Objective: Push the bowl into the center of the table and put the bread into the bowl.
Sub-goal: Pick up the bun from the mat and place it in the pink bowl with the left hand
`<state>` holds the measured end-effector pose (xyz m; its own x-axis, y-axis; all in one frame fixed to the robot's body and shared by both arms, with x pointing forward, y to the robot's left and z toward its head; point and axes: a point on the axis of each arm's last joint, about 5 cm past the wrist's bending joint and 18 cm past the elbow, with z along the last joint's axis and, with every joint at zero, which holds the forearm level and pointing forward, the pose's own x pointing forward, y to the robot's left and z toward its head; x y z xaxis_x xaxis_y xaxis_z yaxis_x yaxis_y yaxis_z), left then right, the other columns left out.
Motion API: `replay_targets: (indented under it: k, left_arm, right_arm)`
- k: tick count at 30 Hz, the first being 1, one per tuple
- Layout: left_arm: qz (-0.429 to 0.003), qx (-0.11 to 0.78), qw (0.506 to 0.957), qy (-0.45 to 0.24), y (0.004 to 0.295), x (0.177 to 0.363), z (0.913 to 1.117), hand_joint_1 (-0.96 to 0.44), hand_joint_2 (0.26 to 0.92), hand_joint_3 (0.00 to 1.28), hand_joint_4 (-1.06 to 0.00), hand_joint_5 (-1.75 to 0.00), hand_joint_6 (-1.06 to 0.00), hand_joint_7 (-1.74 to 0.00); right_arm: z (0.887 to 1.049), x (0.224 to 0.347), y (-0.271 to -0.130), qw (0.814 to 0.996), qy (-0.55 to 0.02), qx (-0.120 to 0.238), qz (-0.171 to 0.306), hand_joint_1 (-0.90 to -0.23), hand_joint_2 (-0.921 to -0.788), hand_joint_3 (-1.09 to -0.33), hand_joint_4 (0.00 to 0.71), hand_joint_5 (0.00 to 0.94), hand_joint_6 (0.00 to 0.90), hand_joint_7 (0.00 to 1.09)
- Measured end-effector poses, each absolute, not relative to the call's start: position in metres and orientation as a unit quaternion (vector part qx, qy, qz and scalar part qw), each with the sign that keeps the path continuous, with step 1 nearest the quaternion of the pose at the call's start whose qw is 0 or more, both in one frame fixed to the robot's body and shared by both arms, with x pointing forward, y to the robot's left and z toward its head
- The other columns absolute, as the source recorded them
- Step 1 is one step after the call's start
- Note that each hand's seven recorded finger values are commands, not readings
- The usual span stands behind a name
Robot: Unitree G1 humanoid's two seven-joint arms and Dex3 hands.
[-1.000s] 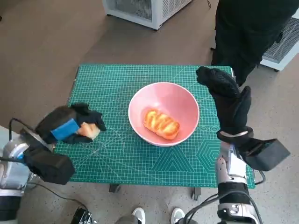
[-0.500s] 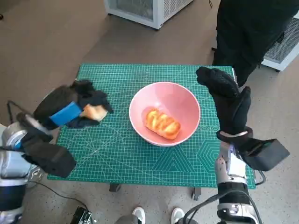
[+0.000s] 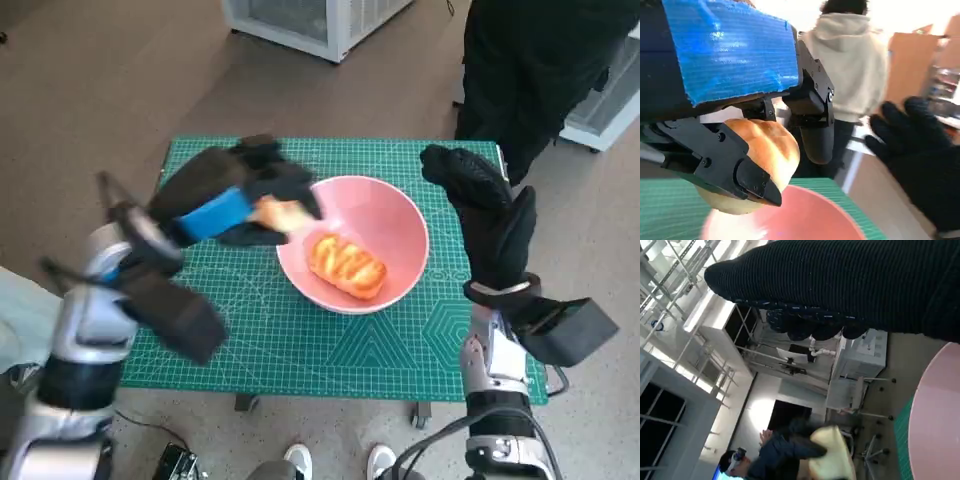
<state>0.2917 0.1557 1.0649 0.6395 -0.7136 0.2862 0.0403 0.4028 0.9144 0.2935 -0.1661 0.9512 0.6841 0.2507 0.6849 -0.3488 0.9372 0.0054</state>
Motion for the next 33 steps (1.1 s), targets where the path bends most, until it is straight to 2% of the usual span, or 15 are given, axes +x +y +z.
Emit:
replay_targets:
  k: [6, 13, 24, 33]
  left_arm:
    - [-0.272, 0.484, 0.765, -0.328, 0.134, 0.307, 1.061, 0.00, 0.920, 0.03, -0.74, -1.10, -0.65, -1.16]
    - [-0.295, 0.481, 0.777, -0.278, 0.115, 0.325, 1.045, 0.00, 0.920, 0.05, -0.72, -1.12, -0.63, -1.18]
    - [-0.334, 0.468, 0.782, -0.240, 0.097, 0.333, 1.020, 0.00, 0.920, 0.06, -0.71, -1.14, -0.62, -1.18]
    - [-0.346, 0.480, 0.780, -0.204, 0.095, 0.339, 1.002, 0.00, 0.920, 0.07, -0.70, -1.14, -0.61, -1.20]
  right_arm:
    - [0.950, 0.292, -0.169, 0.917, -0.360, 0.066, 0.159, -0.764, -0.921, -0.770, 0.217, 0.003, 0.041, 0.59]
    - [0.949, 0.291, -0.172, 0.918, -0.360, 0.064, 0.155, -0.761, -0.921, -0.770, 0.219, 0.004, 0.038, 0.59]
    - [0.948, 0.290, -0.174, 0.918, -0.360, 0.062, 0.152, -0.761, -0.921, -0.769, 0.221, 0.004, 0.038, 0.58]
    - [0.947, 0.289, -0.175, 0.919, -0.360, 0.061, 0.149, -0.761, -0.921, -0.769, 0.221, 0.003, 0.040, 0.58]
